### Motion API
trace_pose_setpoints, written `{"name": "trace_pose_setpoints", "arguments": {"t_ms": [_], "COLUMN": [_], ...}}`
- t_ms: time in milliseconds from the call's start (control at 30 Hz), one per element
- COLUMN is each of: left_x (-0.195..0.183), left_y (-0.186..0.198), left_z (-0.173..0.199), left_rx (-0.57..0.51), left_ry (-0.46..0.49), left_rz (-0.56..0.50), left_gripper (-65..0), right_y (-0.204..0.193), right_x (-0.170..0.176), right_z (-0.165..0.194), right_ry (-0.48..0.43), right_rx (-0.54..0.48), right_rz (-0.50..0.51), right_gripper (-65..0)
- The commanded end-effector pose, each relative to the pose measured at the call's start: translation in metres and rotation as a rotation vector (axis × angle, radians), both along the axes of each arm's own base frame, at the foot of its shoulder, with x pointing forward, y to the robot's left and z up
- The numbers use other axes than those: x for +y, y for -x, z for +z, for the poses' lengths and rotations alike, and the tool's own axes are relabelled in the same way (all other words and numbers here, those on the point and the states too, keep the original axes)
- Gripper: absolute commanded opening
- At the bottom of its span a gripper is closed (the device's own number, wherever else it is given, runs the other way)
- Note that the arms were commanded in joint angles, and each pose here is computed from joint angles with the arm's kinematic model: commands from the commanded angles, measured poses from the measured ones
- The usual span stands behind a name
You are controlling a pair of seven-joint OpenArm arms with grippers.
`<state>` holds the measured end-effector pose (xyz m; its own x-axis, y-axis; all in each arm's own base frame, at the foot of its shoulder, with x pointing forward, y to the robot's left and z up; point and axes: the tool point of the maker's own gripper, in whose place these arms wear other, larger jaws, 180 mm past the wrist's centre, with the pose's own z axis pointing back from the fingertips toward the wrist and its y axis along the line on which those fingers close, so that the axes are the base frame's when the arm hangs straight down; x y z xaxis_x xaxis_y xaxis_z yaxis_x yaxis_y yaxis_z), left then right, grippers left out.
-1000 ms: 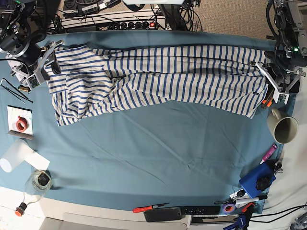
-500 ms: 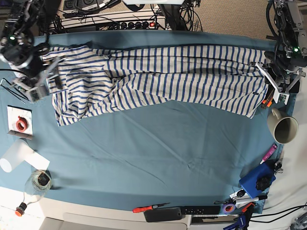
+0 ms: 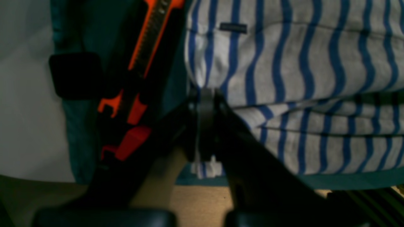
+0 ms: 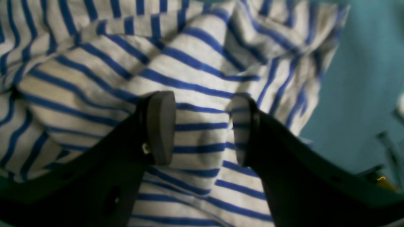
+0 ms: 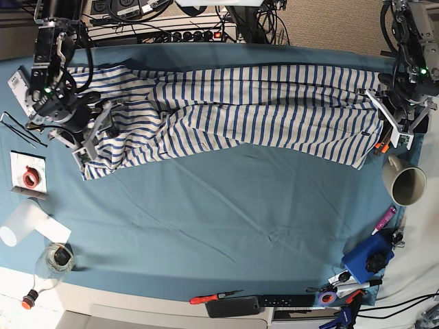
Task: Fold the T-shirt properly
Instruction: 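Grasp the strip's end corner with the right gripper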
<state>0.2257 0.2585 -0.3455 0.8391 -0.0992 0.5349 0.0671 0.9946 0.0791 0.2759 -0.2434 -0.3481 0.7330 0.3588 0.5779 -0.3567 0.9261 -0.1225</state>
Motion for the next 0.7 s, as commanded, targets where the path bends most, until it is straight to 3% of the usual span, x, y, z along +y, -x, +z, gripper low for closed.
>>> {"name": "trace_pose_setpoints", "arguments": {"t_ms": [0,267,333,433,667], "left_x": [0.004,0.004,0.004,0.004,0.004], "left_y": [-0.007,-0.007,-0.007,-0.008,-0.009], "left_z": [0.01,0.01,0.011,0.011,0.012], "left_rx": [-0.039,-0.041,-0.046,-0.05,-0.058], "left_ry": [-0.019,-0.019,-0.019,-0.019,-0.018], "left_rz": [-0.004,-0.004,-0.005,-0.004,-0.005], "left_gripper": [-65.0,-65.0,-65.0,-65.0,-65.0], "right_y": [-0.008,-0.013,-0.015,-0.016,-0.022], "right_x": [-0.003,0.006,0.008,0.006,0.019], "right_z": [0.006,-0.014,-0.014,-0.012,0.019], "right_ry": [0.002,-0.08,-0.083,-0.074,-0.036], "right_rx": [-0.025,0.023,0.026,0.041,-0.033], "right_rz": [-0.001,-0.011,-0.013,-0.015,0.039], "right_gripper": [-35.8,-36.4,-45.1,-64.5,-65.0]}}
